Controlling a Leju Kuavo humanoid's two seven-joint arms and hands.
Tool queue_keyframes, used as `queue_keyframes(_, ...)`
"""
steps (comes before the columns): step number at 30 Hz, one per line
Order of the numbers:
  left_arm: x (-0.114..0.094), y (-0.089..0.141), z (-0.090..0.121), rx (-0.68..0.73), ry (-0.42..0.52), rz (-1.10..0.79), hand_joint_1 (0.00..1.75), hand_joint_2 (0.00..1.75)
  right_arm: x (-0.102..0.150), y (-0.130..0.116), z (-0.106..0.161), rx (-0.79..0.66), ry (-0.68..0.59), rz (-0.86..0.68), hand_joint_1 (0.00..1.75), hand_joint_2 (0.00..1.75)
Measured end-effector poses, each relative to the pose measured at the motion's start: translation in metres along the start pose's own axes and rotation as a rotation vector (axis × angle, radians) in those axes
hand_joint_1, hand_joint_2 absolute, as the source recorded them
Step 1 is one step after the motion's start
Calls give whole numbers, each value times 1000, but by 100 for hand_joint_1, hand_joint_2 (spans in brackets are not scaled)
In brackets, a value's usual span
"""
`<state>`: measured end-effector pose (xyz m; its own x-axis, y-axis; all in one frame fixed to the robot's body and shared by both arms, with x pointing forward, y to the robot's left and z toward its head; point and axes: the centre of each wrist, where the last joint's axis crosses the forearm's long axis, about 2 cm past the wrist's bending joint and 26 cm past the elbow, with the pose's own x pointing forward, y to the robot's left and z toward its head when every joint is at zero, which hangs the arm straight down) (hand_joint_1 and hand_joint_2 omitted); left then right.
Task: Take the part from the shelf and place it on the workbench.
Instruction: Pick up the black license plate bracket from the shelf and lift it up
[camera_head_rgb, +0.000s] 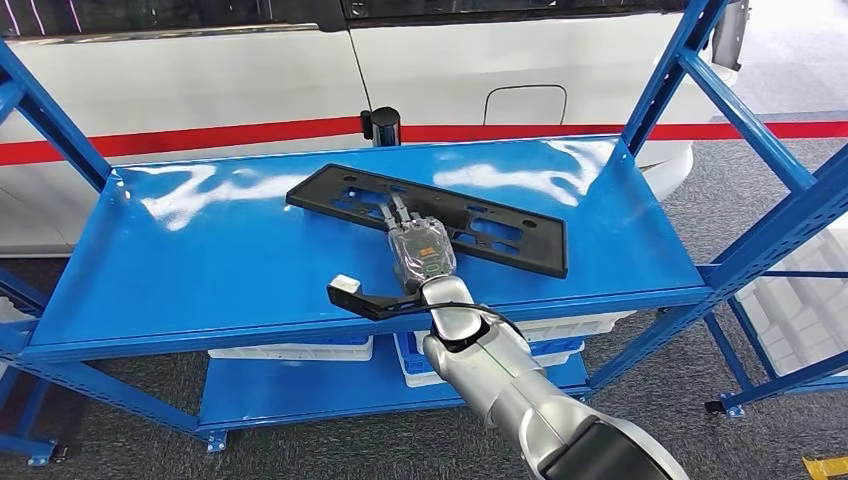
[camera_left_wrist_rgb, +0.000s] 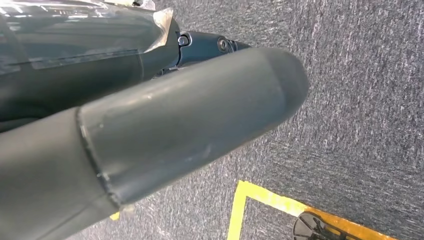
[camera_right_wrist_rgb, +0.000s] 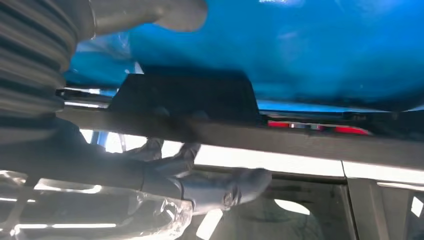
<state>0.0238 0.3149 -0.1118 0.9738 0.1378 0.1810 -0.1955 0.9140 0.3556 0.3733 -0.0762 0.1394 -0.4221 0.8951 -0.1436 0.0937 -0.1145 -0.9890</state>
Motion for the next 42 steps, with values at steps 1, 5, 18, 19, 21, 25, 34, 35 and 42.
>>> queue_keyframes(1, 0, 0, 0, 0, 0, -1, 0, 0, 0, 0, 0, -2, 2, 8, 0, 175)
queue_keyframes(5, 0, -2, 1, -2, 0, -3, 0, 0, -1, -1, 0, -11, 5, 32, 0, 175)
queue_keyframes(18, -1, -5, 2, 5, 2, -16, 0, 0, -3, -1, -1, -11, 21, 78, 0, 175)
queue_keyframes(19, -1, -6, 2, 4, 2, -16, 0, 0, -3, -1, -1, -8, 25, 81, 0, 175)
queue_keyframes(21, -1, -6, 3, 3, 2, -16, 0, 0, -3, -1, -1, -5, 32, 83, 0, 175)
queue_keyframes(25, -1, -7, 3, 2, 4, -12, 0, 0, -4, -1, -1, -5, 38, 80, 0, 175)
queue_keyframes(34, -1, -8, 3, 0, 6, -9, 0, 0, -4, -1, -1, -4, 40, 79, 116, 175)
queue_keyframes(35, -1, -8, 3, 0, 6, -9, 0, 0, -4, -1, -1, -3, 40, 79, 152, 175)
queue_keyframes(42, -1, -7, 3, -1, 12, -7, 0, 0, -6, 0, -1, 7, 43, 108, 171, 175)
